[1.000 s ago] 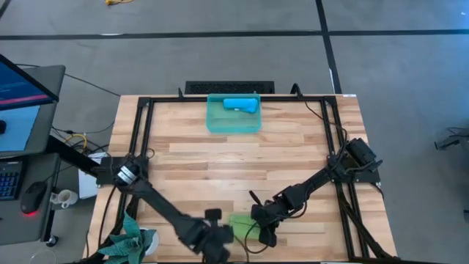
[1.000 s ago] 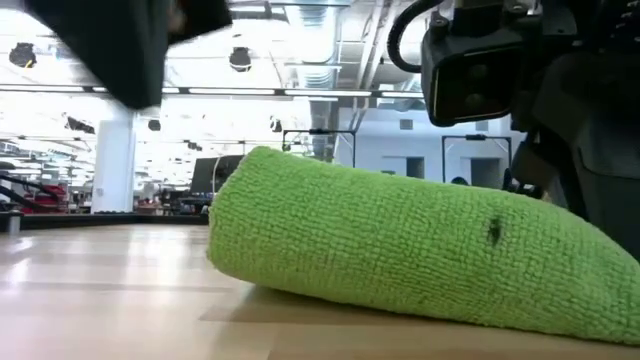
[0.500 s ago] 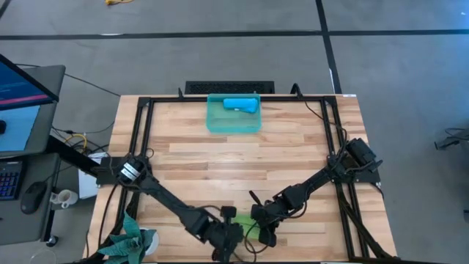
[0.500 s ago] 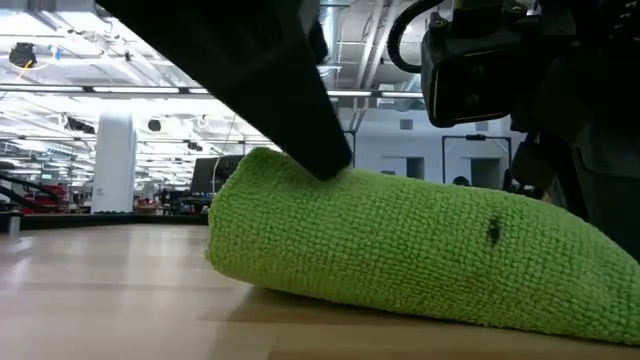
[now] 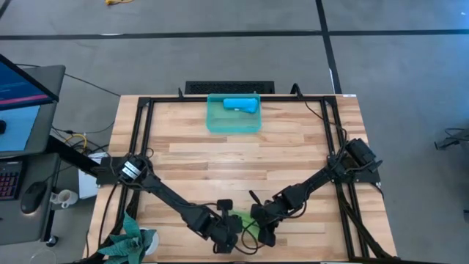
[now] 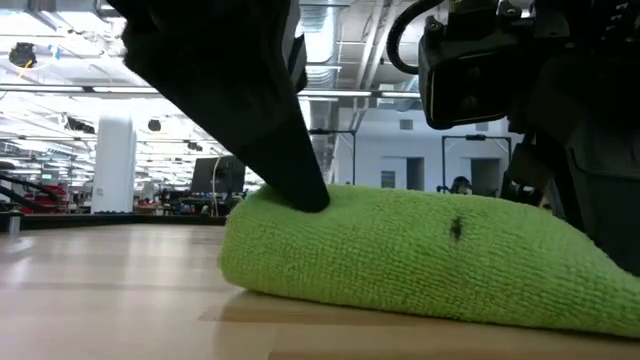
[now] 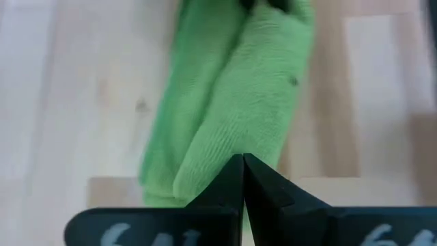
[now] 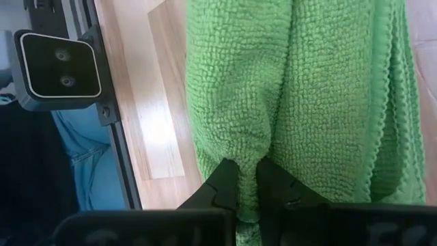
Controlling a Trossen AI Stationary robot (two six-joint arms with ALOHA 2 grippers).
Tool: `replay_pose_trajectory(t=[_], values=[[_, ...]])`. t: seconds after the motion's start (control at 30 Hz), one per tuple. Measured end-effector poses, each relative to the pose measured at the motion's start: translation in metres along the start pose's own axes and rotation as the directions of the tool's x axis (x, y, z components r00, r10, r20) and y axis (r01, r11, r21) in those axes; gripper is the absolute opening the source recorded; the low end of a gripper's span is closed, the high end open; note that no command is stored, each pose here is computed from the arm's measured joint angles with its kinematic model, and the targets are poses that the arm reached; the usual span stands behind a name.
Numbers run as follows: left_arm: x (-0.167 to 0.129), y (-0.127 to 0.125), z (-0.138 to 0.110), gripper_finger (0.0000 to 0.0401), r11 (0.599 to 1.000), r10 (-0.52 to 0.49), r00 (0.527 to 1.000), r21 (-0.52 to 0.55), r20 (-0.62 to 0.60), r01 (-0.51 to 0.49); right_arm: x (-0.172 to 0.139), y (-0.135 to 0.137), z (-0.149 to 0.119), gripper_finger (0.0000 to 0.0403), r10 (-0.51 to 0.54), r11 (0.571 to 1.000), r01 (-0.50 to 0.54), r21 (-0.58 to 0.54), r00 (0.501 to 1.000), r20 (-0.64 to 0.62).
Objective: Roll microfiber towels into tight, uniform cylinder then place into a basket
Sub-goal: Roll the green microfiber cloth
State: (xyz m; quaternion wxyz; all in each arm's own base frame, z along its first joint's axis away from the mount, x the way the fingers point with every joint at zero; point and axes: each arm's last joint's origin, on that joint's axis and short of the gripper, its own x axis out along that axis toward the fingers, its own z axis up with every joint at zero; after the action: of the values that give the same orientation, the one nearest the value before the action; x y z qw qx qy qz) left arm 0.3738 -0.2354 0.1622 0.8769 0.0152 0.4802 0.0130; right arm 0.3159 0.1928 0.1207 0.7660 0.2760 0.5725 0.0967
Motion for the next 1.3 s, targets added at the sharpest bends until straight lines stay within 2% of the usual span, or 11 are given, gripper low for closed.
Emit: replay_pose_trajectory(t=[0.27,0.43,0.6,0.83,0.93,1.13,1.3], values=[[0.010,0.012,-0.012,0.0000,0.996,0.050,0.998,-0.072,-0.047,-0.053,0.000,0.000,0.000,0.0043,0.003,1.000,-0.003,0.003,1.000,-0.002],[0.024,0.018,-0.023,0.0000,0.991,-0.027,0.999,-0.134,-0.029,0.023,0.000,0.000,0.000,0.0050,0.005,1.000,-0.005,0.002,1.000,-0.002],[0.026,0.018,-0.025,0.0000,0.986,-0.026,0.999,-0.165,-0.021,0.022,0.000,0.000,0.000,0.0081,0.002,1.000,-0.002,0.002,1.000,0.000],[0.026,0.015,-0.027,0.0000,0.980,-0.029,0.999,-0.196,-0.032,0.022,0.000,0.000,0.001,0.0158,0.009,1.000,-0.009,0.002,1.000,0.002],[0.026,0.015,-0.028,0.0000,0.976,-0.030,0.999,-0.215,-0.035,0.022,-0.002,-0.002,0.003,0.0184,0.044,0.999,-0.043,0.026,0.998,-0.037],[0.027,0.015,-0.028,0.0000,0.972,-0.037,0.999,-0.232,-0.040,0.027,-0.016,0.001,0.002,0.0204,0.032,0.999,-0.032,-0.013,0.999,-0.043],[0.027,0.015,-0.028,0.0000,0.970,-0.037,0.999,-0.240,-0.040,0.026,-0.042,0.006,0.001,0.0205,-0.029,0.998,0.030,-0.056,0.999,0.020]])
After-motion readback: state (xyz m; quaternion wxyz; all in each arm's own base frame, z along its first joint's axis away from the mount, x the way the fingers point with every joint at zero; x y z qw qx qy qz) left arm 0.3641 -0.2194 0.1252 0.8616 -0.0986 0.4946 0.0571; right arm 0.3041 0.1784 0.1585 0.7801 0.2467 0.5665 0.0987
